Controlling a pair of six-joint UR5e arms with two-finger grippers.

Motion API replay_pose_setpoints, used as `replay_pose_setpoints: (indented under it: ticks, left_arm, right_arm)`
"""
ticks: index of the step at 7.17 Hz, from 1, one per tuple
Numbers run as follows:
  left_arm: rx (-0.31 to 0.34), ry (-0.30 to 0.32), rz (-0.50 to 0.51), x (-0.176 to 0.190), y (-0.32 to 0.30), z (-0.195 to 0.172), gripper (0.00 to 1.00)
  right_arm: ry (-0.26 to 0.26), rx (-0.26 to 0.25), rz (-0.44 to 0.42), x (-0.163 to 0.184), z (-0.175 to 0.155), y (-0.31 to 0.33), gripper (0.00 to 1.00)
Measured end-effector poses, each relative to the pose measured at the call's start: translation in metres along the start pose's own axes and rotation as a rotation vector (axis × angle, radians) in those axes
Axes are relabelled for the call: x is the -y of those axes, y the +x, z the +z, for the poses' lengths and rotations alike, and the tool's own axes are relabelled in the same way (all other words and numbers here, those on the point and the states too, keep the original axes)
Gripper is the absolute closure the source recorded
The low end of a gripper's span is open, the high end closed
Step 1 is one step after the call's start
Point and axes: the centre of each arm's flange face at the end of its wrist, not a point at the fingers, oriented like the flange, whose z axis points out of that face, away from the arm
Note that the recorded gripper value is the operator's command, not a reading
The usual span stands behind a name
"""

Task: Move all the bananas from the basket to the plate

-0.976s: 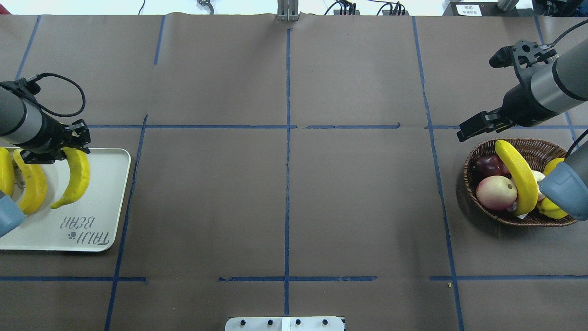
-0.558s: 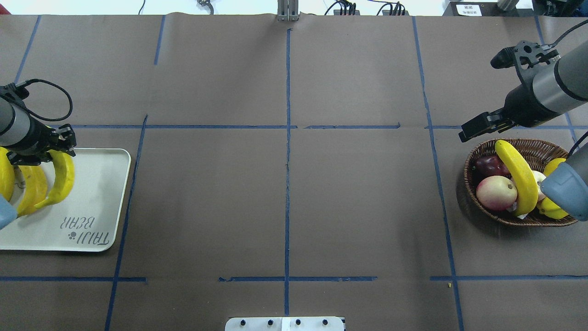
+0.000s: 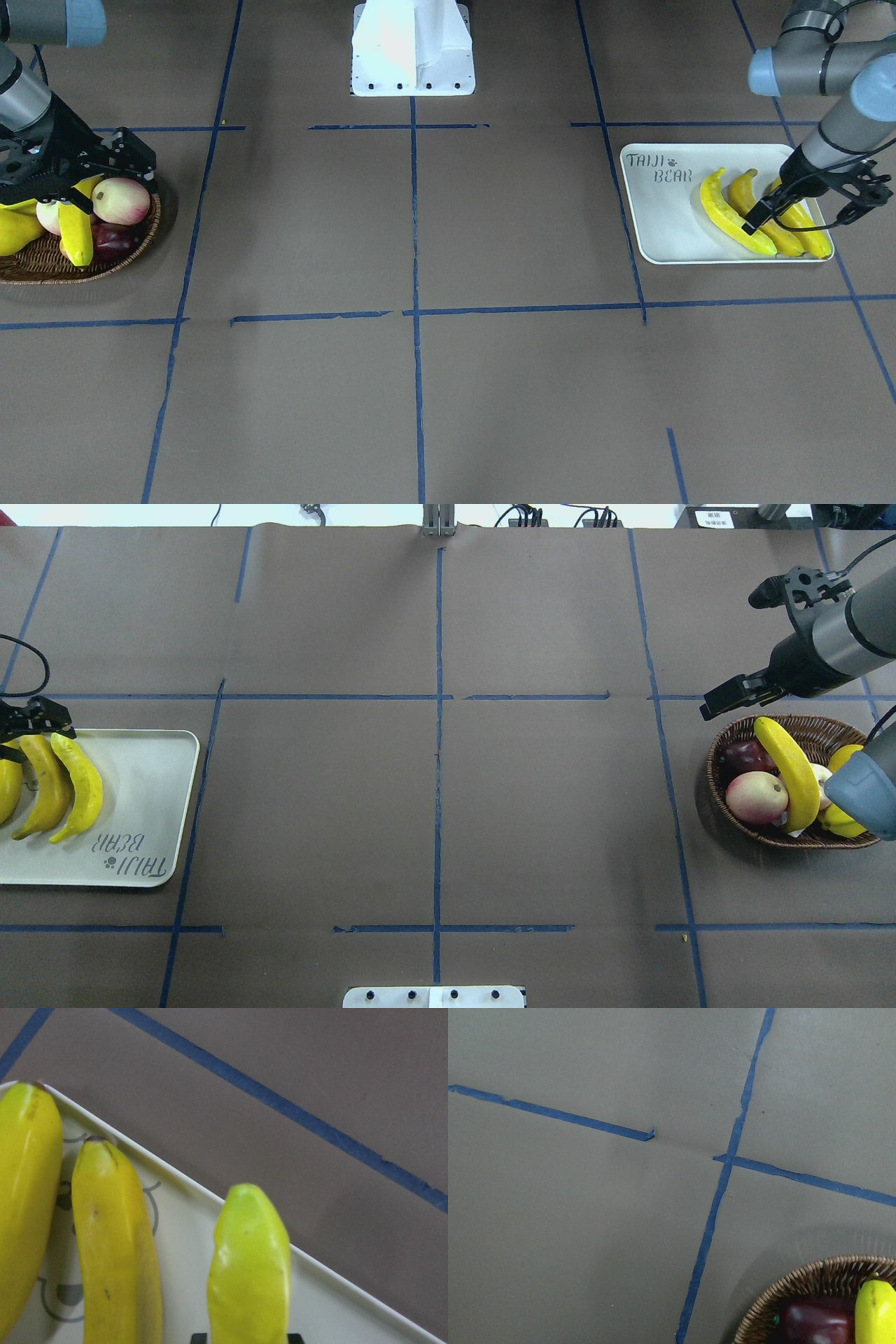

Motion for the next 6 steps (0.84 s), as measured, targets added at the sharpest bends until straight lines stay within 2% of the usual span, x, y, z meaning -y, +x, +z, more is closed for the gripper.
replay_pose_setpoints:
  ticks: [1, 3, 4, 6]
  left_arm:
    - [-0.057, -0.039, -0.013, 0.011, -0.003, -0.025, 0.0]
    - [-0.131, -0.038, 0.015, 0.014, 0.026, -0.058, 0.0]
    - [-0.157, -0.028, 0.038, 0.011, 0.04, -0.071, 0.0]
    - [-0.181, -0.022, 0.061, 0.005, 0.053, -0.082, 0.0]
  right_arm:
    - [-0.001, -0.003, 0.002, -0.002, 0.0, 0.003, 0.01]
    - [-0.023, -0.027, -0.017, -0.021, 0.007, 0.024, 0.01]
    - [-0.041, -0.058, -0.031, -0.035, 0.013, 0.041, 0.01]
    - [-0.051, -0.153, -0.027, -0.07, 0.027, 0.084, 0.06]
